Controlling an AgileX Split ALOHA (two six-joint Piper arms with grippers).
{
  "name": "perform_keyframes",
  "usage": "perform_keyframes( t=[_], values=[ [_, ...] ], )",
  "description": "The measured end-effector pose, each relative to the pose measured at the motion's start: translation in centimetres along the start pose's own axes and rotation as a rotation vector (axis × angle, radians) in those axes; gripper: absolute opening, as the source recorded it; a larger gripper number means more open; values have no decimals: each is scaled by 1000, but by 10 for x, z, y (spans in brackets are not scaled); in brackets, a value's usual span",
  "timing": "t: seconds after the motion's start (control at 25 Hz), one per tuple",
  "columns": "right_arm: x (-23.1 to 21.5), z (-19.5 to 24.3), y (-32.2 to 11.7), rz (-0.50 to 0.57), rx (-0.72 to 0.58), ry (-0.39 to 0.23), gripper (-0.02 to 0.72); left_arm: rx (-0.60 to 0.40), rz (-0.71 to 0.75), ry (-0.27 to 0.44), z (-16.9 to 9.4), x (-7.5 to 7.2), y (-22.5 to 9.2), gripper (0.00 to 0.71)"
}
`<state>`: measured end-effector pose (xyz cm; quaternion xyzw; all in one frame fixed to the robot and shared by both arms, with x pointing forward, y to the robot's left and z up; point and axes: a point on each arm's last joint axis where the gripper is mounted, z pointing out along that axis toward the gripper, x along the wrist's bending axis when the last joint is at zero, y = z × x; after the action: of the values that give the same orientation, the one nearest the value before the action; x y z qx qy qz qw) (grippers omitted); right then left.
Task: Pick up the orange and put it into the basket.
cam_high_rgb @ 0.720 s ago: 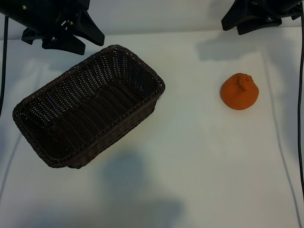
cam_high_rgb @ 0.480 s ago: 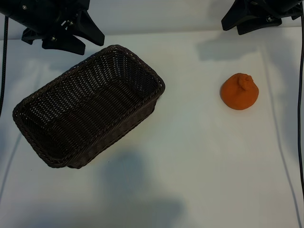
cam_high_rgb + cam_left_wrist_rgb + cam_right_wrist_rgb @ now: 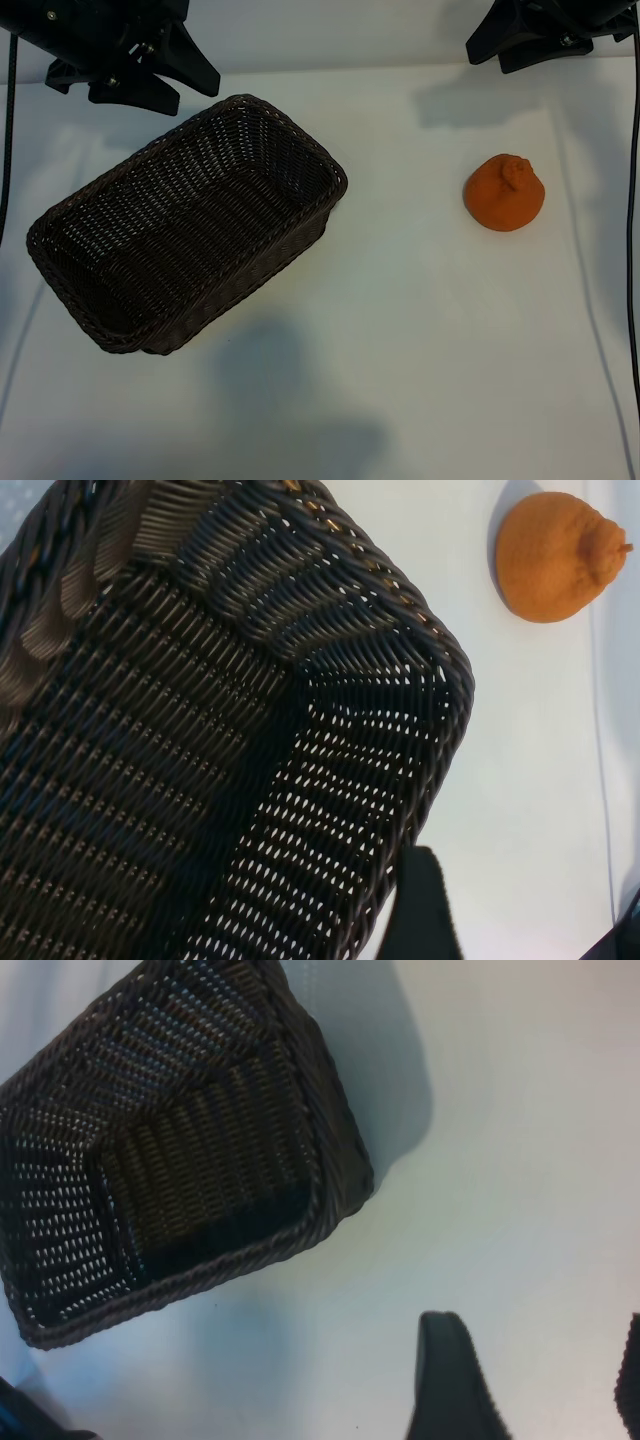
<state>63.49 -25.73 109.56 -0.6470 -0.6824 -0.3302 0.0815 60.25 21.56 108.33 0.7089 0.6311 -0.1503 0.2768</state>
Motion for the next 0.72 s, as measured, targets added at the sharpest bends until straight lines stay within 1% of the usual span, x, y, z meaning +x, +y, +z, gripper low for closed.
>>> perform_keyframes(
  t=[0.32, 0.72],
  values=[
    [0, 0, 0, 0, -1, 0, 408, 0, -1, 0, 0, 0, 0, 560],
    [-1, 0, 3, 0, -37, -8, 408, -18, -2, 3, 0, 0, 2, 560]
  ],
)
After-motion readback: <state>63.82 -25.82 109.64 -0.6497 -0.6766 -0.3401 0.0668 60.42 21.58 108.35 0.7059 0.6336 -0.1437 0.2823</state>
